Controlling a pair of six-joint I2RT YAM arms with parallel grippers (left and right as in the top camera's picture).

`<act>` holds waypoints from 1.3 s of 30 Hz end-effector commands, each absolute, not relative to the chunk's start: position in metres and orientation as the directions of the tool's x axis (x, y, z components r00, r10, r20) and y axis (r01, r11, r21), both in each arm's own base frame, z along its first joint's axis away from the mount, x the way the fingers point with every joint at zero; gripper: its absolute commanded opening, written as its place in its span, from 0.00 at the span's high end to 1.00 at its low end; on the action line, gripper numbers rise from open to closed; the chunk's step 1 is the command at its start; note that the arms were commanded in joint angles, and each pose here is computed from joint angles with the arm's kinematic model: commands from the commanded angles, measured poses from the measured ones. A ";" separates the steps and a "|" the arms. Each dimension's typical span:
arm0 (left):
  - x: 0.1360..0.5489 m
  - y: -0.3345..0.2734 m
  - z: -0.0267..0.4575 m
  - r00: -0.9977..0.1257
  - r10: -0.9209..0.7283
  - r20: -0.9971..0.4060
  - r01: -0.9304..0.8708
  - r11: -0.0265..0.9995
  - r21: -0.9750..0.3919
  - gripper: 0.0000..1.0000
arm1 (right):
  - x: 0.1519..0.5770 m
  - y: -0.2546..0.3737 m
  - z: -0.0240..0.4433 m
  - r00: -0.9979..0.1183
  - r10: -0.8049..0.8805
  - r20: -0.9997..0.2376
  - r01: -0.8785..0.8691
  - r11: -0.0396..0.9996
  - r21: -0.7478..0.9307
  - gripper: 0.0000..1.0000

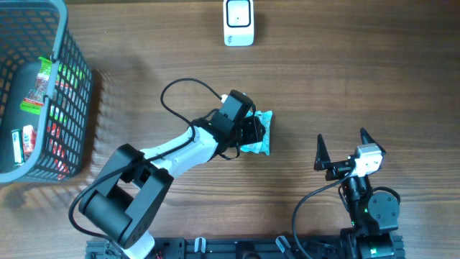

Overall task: Scan the item barcode
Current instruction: 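Lift the pale green packet out and carry it to the table center, then lower the pale green packet onto the table and open the left gripper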

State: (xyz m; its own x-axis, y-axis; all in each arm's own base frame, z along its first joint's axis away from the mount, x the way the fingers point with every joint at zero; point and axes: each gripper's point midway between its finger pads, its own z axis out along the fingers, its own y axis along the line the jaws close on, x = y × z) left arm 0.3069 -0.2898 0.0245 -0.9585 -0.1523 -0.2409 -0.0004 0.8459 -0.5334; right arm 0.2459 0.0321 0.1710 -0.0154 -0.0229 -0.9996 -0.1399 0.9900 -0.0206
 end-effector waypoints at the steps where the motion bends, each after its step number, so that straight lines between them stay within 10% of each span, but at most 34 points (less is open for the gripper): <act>1: 0.321 -0.283 0.053 -0.920 -0.095 -0.381 0.120 0.856 -0.503 0.39 | 0.246 0.030 0.172 -0.011 -0.024 -1.000 -0.129 0.991 -0.022 0.00; 6: 0.339 -0.266 0.082 -0.842 -0.064 -0.536 0.188 0.897 -0.401 0.28 | 0.246 0.030 0.172 -0.011 -0.024 -1.000 -0.129 0.991 -0.022 0.00; 11: 0.334 -0.269 0.081 -0.866 -0.053 -0.497 0.201 0.873 -0.444 0.96 | 0.246 0.030 0.172 -0.011 -0.025 -1.000 -0.129 0.991 -0.023 0.00; 30: 0.277 -0.282 -0.002 -0.975 0.128 -0.182 0.205 0.833 -0.514 0.88 | 0.246 0.030 0.172 -0.011 -0.024 -1.000 -0.129 0.991 -0.023 0.00; 39: 0.325 -0.288 0.095 -0.863 0.090 -0.498 0.351 0.814 -0.462 0.44 | 0.246 0.030 0.172 -0.011 -0.024 -1.000 -0.129 0.991 -0.023 0.00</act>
State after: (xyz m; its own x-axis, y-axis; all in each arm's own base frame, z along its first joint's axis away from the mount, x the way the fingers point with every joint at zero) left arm 0.2912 -0.2910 0.0366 -0.9452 0.1370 -0.2965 0.2821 0.7999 -0.5296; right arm 0.2459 0.0321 0.1708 -0.0158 -0.0230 -0.9996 -0.1399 0.9900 -0.0206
